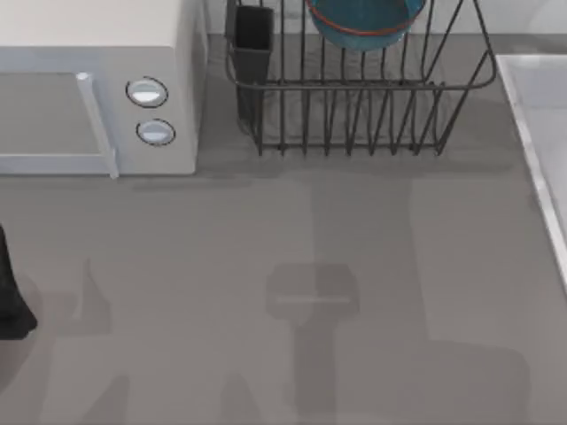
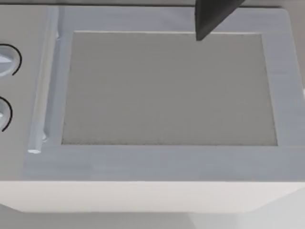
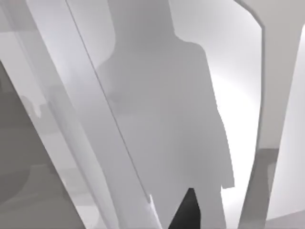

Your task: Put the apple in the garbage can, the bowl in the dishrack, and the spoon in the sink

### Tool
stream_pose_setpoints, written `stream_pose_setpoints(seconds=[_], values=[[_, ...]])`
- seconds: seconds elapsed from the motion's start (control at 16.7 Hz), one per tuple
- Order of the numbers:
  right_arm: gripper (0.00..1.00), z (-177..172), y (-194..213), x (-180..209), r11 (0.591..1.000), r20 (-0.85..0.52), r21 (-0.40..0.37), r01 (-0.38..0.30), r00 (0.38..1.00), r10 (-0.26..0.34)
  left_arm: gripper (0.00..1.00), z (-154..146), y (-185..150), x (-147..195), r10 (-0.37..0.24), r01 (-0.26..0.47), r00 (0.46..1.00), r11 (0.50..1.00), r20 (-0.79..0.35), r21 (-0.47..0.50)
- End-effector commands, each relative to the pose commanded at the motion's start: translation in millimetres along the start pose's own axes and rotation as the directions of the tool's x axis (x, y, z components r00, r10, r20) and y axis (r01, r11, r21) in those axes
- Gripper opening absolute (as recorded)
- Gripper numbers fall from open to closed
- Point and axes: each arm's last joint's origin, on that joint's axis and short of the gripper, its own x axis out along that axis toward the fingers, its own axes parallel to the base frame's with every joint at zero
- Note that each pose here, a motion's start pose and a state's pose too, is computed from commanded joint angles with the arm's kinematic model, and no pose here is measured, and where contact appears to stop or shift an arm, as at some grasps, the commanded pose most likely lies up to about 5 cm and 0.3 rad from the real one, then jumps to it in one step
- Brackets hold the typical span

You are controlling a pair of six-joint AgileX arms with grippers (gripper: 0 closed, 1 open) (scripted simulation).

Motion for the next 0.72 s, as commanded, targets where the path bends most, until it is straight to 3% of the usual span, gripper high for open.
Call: stream_pose_setpoints(seconds=[0.72], values=[[0.0, 4.3, 1.7, 14.4, 1.0, 0.012, -0.002, -0.002, 1.0, 0.002, 1.0, 0.0, 0.0, 0.0, 0.0, 0.0, 1.0, 1.0, 0.0, 0.0]])
